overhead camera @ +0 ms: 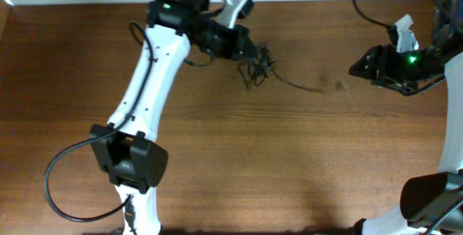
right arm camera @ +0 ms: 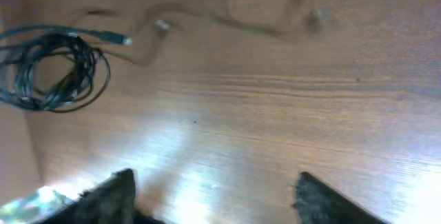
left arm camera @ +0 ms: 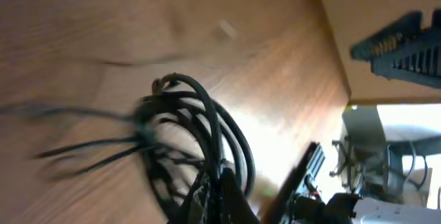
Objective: Untangle cables
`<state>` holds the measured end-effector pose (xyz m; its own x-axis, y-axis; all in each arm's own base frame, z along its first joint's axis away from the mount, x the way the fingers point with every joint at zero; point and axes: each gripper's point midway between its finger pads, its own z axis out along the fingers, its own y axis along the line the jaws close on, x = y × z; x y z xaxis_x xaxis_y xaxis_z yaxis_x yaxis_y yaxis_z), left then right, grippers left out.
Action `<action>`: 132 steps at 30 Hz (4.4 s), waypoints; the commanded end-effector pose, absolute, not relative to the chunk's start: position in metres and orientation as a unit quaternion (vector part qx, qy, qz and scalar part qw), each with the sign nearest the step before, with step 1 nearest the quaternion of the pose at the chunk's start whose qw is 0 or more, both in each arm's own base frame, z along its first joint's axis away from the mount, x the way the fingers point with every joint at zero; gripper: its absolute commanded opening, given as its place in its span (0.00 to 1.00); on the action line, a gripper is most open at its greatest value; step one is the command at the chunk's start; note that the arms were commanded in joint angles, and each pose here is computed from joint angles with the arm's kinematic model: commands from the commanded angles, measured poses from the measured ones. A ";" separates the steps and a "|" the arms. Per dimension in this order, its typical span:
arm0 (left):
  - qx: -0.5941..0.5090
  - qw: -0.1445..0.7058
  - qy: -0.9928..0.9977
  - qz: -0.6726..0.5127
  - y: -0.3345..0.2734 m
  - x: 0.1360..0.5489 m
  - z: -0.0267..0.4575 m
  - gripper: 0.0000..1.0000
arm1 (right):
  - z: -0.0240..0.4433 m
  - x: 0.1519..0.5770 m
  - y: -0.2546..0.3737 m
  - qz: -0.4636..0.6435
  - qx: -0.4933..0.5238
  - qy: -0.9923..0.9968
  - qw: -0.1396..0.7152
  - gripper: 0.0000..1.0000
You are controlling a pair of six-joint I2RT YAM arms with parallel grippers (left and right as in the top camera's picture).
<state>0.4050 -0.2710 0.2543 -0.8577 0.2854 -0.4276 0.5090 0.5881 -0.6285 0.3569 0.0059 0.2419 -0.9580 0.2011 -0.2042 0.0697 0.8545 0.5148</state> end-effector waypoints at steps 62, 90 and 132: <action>0.272 0.249 0.838 -0.402 -0.254 0.391 0.360 0.01 | 0.259 0.355 0.017 0.241 0.072 0.956 0.154 0.45; 0.032 0.064 0.991 -0.110 -0.195 0.395 0.092 0.28 | 0.255 0.353 0.014 0.222 0.073 0.961 0.147 0.55; 0.430 -0.059 0.880 -0.193 -0.230 0.287 0.149 0.00 | 0.254 0.353 0.012 0.215 0.074 0.963 0.147 0.56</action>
